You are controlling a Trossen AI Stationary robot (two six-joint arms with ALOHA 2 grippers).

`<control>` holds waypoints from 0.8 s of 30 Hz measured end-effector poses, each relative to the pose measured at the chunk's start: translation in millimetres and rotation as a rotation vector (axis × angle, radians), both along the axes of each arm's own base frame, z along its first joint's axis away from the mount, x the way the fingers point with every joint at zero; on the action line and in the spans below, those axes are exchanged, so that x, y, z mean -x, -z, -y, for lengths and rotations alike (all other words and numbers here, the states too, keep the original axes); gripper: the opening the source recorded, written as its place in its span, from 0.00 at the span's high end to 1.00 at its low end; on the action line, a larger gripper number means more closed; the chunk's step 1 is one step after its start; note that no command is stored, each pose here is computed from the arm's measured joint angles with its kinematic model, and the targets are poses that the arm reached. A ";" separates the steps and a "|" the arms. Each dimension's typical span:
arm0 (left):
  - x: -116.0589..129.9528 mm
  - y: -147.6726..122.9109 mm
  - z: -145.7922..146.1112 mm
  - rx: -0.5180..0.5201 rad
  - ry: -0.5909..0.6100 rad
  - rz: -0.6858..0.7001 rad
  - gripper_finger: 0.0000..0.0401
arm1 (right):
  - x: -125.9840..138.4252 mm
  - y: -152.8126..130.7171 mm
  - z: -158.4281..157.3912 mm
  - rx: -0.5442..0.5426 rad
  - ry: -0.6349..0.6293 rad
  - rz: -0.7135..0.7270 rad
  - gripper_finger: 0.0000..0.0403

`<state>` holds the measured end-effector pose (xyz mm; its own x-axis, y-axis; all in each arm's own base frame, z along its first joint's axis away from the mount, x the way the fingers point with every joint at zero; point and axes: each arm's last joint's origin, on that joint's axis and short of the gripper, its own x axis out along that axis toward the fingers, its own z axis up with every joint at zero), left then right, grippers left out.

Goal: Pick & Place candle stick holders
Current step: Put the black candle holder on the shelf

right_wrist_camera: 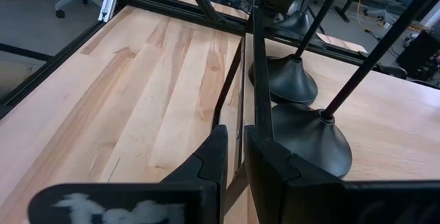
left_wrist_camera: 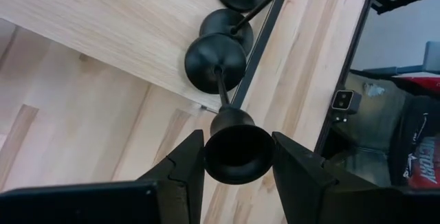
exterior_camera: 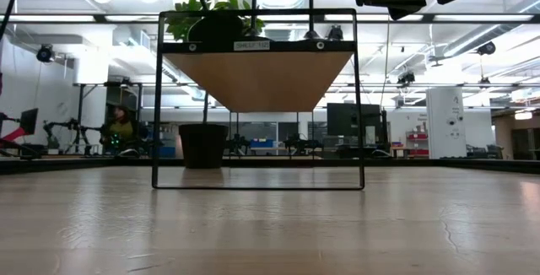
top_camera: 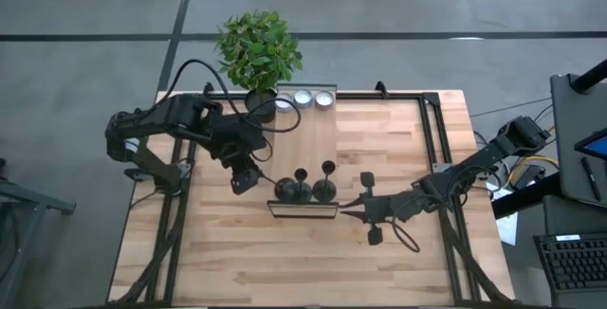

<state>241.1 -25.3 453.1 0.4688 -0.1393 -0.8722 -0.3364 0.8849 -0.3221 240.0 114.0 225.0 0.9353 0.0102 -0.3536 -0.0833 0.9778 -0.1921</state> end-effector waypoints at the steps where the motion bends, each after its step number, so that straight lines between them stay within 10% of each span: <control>1: 0.0 0.0 -0.4 0.000 -0.001 0.000 0.67 | 0.0 0.1 0.0 0.000 0.000 0.000 0.89; 24: 2.2 0.1 -28.0 -0.061 -0.034 0.009 0.67 | 0.0 0.1 0.1 -0.003 0.001 -0.001 0.89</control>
<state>238.9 2.7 453.0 0.4806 -0.0699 -0.8741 -0.3642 0.8909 -0.2715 240.0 113.9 224.8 0.9350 0.0101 -0.3545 -0.0823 0.9785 -0.1891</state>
